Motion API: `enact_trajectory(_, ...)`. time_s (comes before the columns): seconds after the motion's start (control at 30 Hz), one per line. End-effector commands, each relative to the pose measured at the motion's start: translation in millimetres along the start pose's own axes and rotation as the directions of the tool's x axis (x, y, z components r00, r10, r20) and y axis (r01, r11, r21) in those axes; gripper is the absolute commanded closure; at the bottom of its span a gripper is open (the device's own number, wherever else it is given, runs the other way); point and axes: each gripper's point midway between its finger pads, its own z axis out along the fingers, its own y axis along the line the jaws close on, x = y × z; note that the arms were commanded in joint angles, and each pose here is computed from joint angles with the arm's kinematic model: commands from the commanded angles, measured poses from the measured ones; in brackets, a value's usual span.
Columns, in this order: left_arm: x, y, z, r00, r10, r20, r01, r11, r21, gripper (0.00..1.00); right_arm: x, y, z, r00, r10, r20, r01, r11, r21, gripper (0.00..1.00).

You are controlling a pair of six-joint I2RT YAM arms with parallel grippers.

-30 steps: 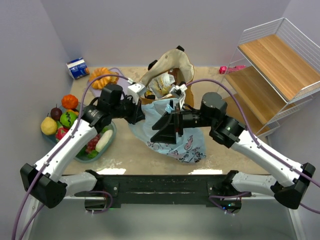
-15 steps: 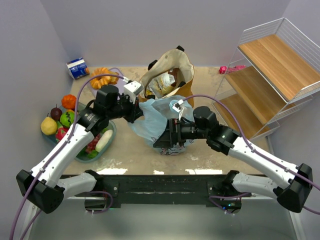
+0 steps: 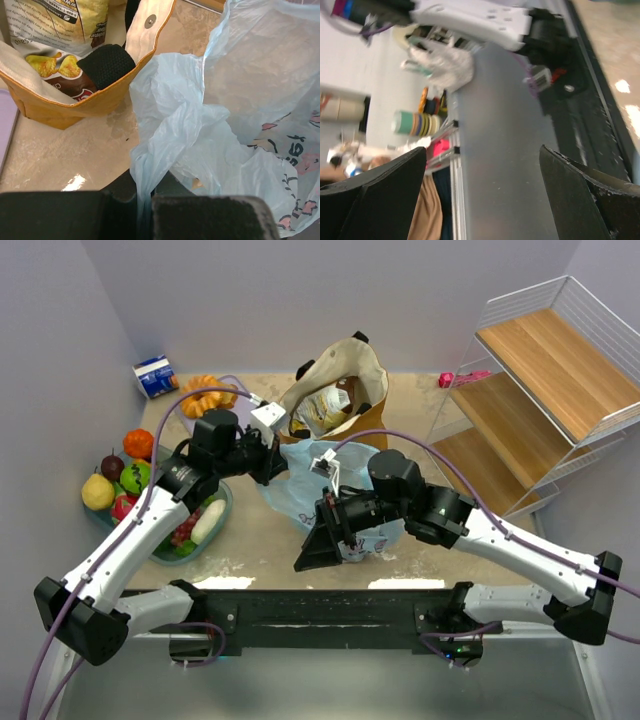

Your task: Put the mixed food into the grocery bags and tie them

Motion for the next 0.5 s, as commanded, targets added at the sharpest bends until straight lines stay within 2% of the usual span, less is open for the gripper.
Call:
enact_trajectory(0.0,-1.4,4.5,1.8,0.997,0.078,0.011,-0.078,0.997,0.007,1.0,-16.7,74.2,-14.7,0.977,-0.213,-0.003,0.207,0.95,-0.235,0.01)
enact_trajectory(0.07,-2.1,5.8,1.6,0.996,0.084,0.012,-0.085,0.996,0.0,1.0,-30.3,95.4,-18.5,0.963,-0.269,0.033,0.266,0.92,-0.289,0.01)
enact_trajectory(0.17,-1.5,-2.5,0.2,0.993,0.118,0.016,-0.119,0.992,0.052,1.0,-59.8,97.4,-22.0,0.938,-0.335,0.085,0.346,0.921,-0.182,0.01)
enact_trajectory(0.2,-2.7,-5.5,-0.5,0.99,0.139,0.027,-0.141,0.988,0.07,1.0,-80.7,79.6,-21.3,0.915,-0.383,0.129,0.392,0.918,-0.051,0.01)
enact_trajectory(0.23,-5.1,-8.9,-3.5,0.988,0.151,0.042,-0.154,0.984,0.085,1.0,-91.5,56.6,-30.1,0.925,-0.362,0.117,0.357,0.932,0.056,0.01)
enact_trajectory(0.3,-5.6,-15.0,-5.0,0.982,0.181,0.059,-0.187,0.975,0.118,1.0,-123.2,30.4,-46.1,0.904,-0.397,0.158,0.368,0.911,0.185,0.01)
enact_trajectory(0.33,-5.6,-15.1,-6.0,0.98,0.191,0.062,-0.197,0.973,0.117,1.0,-144.6,2.0,-65.5,0.898,-0.397,0.192,0.334,0.896,0.292,0.01)
enact_trajectory(0.37,-4.6,-14.6,-7.1,0.978,0.202,0.06,-0.207,0.972,0.114,1.0,-154.6,-17.3,-71.9,0.893,-0.412,0.183,0.328,0.871,0.365,0.01)
enact_trajectory(0.4,-3.0,-12.1,-5.5,0.976,0.211,0.05,-0.216,0.97,0.108,1.0,-160.9,-36.3,-81.9,0.863,-0.486,0.134,0.388,0.81,0.44,0.01)
enact_trajectory(0.47,-0.6,-11.1,-6.5,0.975,0.22,0.03,-0.222,0.969,0.108,1.0,-161.8,-73.2,-94.6,0.863,-0.504,0.047,0.388,0.717,0.579,0.01)
